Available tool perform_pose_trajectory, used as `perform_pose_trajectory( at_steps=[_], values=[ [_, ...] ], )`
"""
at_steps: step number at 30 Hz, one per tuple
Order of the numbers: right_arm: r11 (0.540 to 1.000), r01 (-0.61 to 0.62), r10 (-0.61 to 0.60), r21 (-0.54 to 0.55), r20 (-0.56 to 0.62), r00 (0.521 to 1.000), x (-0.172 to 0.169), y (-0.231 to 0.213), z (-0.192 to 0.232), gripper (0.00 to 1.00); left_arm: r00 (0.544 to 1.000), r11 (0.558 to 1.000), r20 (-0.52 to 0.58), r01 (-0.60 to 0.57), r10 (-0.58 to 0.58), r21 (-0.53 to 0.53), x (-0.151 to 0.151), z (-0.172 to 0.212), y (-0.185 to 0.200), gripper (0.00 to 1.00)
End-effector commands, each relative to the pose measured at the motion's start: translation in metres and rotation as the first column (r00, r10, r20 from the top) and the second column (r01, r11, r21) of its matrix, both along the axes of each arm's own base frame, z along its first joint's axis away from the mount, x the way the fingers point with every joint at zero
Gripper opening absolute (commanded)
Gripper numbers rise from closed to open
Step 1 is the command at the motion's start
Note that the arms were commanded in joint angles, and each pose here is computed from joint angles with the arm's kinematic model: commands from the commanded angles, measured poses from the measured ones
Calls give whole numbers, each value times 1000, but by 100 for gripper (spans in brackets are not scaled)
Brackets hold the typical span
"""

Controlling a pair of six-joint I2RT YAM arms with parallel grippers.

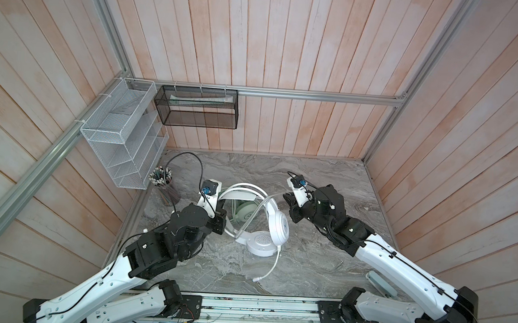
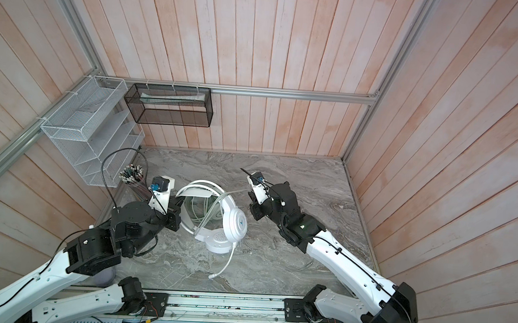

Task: Wrap the headphones

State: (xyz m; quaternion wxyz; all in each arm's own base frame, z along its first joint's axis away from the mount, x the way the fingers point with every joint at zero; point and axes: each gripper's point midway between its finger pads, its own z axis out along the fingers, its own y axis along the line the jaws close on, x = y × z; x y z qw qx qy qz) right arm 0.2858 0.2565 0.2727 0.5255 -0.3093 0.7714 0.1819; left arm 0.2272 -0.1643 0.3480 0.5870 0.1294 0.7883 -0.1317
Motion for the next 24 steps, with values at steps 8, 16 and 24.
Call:
perform_pose_trajectory(
  at_steps=[8,16,24],
  values=[
    [994,-49,53,96,-38,998,-11,8,-13,20,994,903,-6,100,-113,-419,-19,87,-18,0],
    [993,6,-8,115,17,1000,-8,-5,2,0,976,877,-32,179,-216,-447,-28,93,-36,0],
    [994,63,-64,93,1,998,5,-10,-10,0,953,835,1,265,-302,-483,-43,109,-39,0]
  ],
)
